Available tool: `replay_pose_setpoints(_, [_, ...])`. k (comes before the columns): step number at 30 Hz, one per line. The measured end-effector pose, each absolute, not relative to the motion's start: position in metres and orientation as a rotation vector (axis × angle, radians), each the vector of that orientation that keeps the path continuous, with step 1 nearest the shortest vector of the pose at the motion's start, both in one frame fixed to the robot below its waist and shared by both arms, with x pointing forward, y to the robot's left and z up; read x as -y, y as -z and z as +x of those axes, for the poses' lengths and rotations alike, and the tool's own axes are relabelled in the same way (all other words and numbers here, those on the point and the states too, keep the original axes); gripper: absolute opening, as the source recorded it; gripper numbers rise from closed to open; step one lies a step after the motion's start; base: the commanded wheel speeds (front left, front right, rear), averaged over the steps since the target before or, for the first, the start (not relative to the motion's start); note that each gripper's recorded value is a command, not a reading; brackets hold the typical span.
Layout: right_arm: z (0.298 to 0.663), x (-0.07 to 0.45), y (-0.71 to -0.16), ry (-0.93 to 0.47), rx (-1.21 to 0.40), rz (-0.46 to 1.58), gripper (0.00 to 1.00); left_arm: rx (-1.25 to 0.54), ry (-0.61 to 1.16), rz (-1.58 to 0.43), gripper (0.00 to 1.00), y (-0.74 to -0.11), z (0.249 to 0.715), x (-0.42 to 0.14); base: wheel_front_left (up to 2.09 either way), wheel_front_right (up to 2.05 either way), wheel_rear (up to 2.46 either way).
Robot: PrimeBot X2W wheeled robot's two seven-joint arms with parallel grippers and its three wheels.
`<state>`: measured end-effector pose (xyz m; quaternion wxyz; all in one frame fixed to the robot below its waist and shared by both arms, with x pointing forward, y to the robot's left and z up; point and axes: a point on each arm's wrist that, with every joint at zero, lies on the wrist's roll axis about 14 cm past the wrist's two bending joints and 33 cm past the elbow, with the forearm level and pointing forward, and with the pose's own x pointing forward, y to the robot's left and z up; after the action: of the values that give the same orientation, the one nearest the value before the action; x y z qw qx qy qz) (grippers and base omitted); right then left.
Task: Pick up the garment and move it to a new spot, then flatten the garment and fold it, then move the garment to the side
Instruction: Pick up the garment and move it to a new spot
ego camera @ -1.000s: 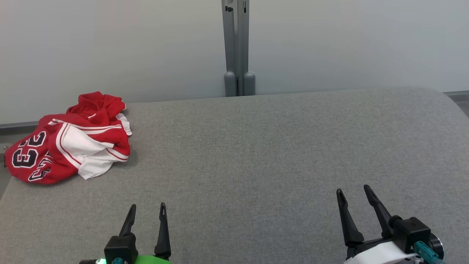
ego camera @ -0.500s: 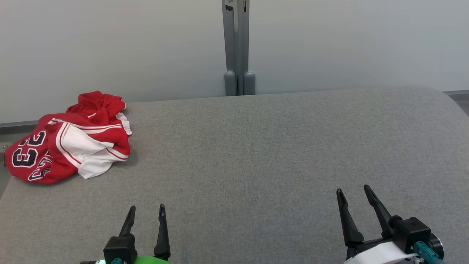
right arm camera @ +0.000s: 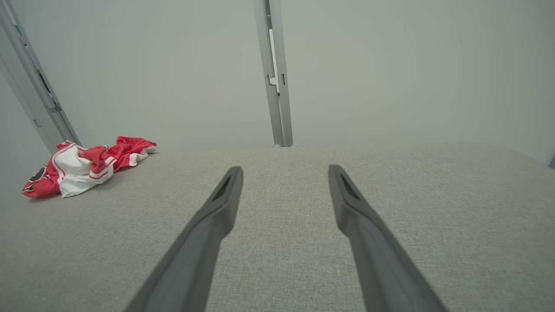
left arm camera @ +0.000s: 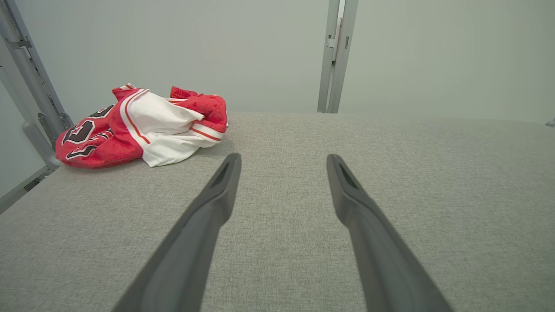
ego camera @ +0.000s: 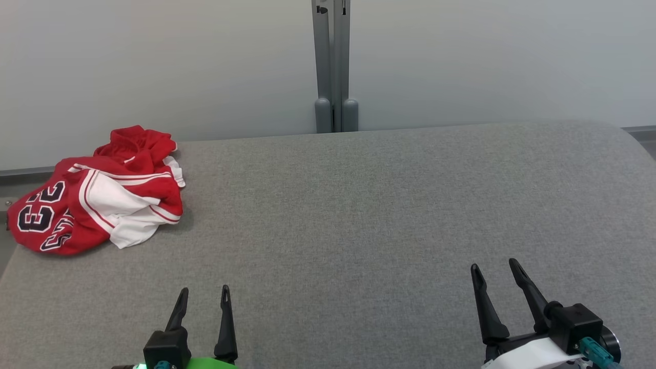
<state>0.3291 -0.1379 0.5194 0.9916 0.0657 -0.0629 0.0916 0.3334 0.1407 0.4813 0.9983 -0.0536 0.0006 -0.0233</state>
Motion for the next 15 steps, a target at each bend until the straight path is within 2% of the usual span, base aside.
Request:
replay_pose_setpoints(9, [0.333, 0.129, -0.518, -0.213, 0.117, 0.137, 1.00, 0.010, 0.013, -0.110, 1.00, -0.484, 0.330, -0.151, 0.00, 0.00, 0.00])
replay_pose_setpoints(15, [0.342, 0.105, -0.517, -0.290, 0.104, 0.154, 1.00, 0.027, -0.069, -0.107, 1.00, -0.487, 0.320, -0.177, 0.00, 0.00, 0.00])
